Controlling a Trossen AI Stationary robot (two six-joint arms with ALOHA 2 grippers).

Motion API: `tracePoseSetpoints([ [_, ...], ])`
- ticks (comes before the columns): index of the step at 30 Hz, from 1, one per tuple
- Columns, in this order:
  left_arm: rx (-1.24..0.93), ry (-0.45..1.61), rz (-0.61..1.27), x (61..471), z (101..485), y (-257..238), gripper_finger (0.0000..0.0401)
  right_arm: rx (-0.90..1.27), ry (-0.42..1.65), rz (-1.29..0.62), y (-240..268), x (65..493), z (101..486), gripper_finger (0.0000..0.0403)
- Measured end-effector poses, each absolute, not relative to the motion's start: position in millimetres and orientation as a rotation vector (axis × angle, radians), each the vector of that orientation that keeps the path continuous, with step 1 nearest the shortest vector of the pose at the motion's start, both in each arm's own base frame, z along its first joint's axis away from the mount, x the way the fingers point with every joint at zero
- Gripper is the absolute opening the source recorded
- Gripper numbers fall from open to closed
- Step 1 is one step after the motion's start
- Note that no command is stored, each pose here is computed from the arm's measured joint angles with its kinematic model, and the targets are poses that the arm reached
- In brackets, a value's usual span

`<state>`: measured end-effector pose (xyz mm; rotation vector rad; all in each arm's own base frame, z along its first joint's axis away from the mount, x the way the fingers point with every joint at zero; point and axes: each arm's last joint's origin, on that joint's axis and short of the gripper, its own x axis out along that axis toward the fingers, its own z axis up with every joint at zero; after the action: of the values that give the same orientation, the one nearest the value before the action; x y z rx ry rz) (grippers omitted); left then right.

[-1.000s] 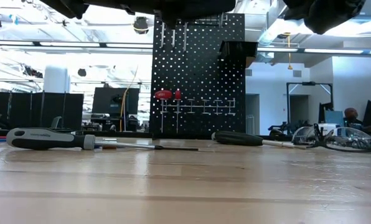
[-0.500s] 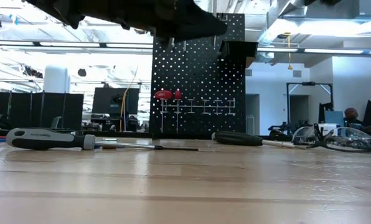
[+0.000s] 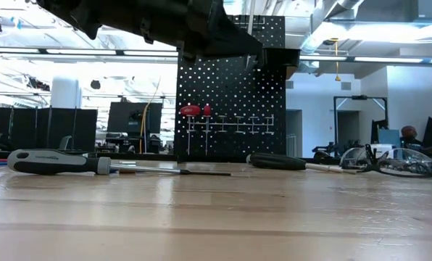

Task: Hang tools onto peg board
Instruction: Hang the red screwdriver on the pegboard

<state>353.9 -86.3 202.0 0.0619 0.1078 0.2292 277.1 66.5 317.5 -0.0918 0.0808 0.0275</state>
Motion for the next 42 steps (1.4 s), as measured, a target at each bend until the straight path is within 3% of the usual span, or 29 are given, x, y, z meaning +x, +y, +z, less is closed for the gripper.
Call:
tracePoseSetpoints([
  [6, 0.063, 0.118, 0.238, 354, 201, -86, 0.0003, -0.115, 0.147, -0.024, 73, 275, 324, 0.0211],
  [13, 0.065, 0.119, 0.243, 354, 201, -86, 0.0004, -0.117, 0.143, -0.047, 77, 274, 325, 0.009],
  [19, 0.071, 0.127, 0.245, 354, 200, -86, 0.0012, -0.112, 0.147, -0.049, 77, 274, 325, 0.0088],
  [29, 0.096, 0.14, 0.245, 353, 199, -87, 0.0077, -0.105, 0.15, -0.065, 75, 272, 326, 0.0088],
  [37, 0.108, 0.126, 0.251, 353, 201, -87, 0.0013, -0.099, 0.138, -0.087, 75, 267, 330, 0.0088],
  [42, 0.115, 0.118, 0.249, 353, 202, -87, 0.0009, -0.093, 0.137, -0.089, 75, 267, 330, 0.0088],
])
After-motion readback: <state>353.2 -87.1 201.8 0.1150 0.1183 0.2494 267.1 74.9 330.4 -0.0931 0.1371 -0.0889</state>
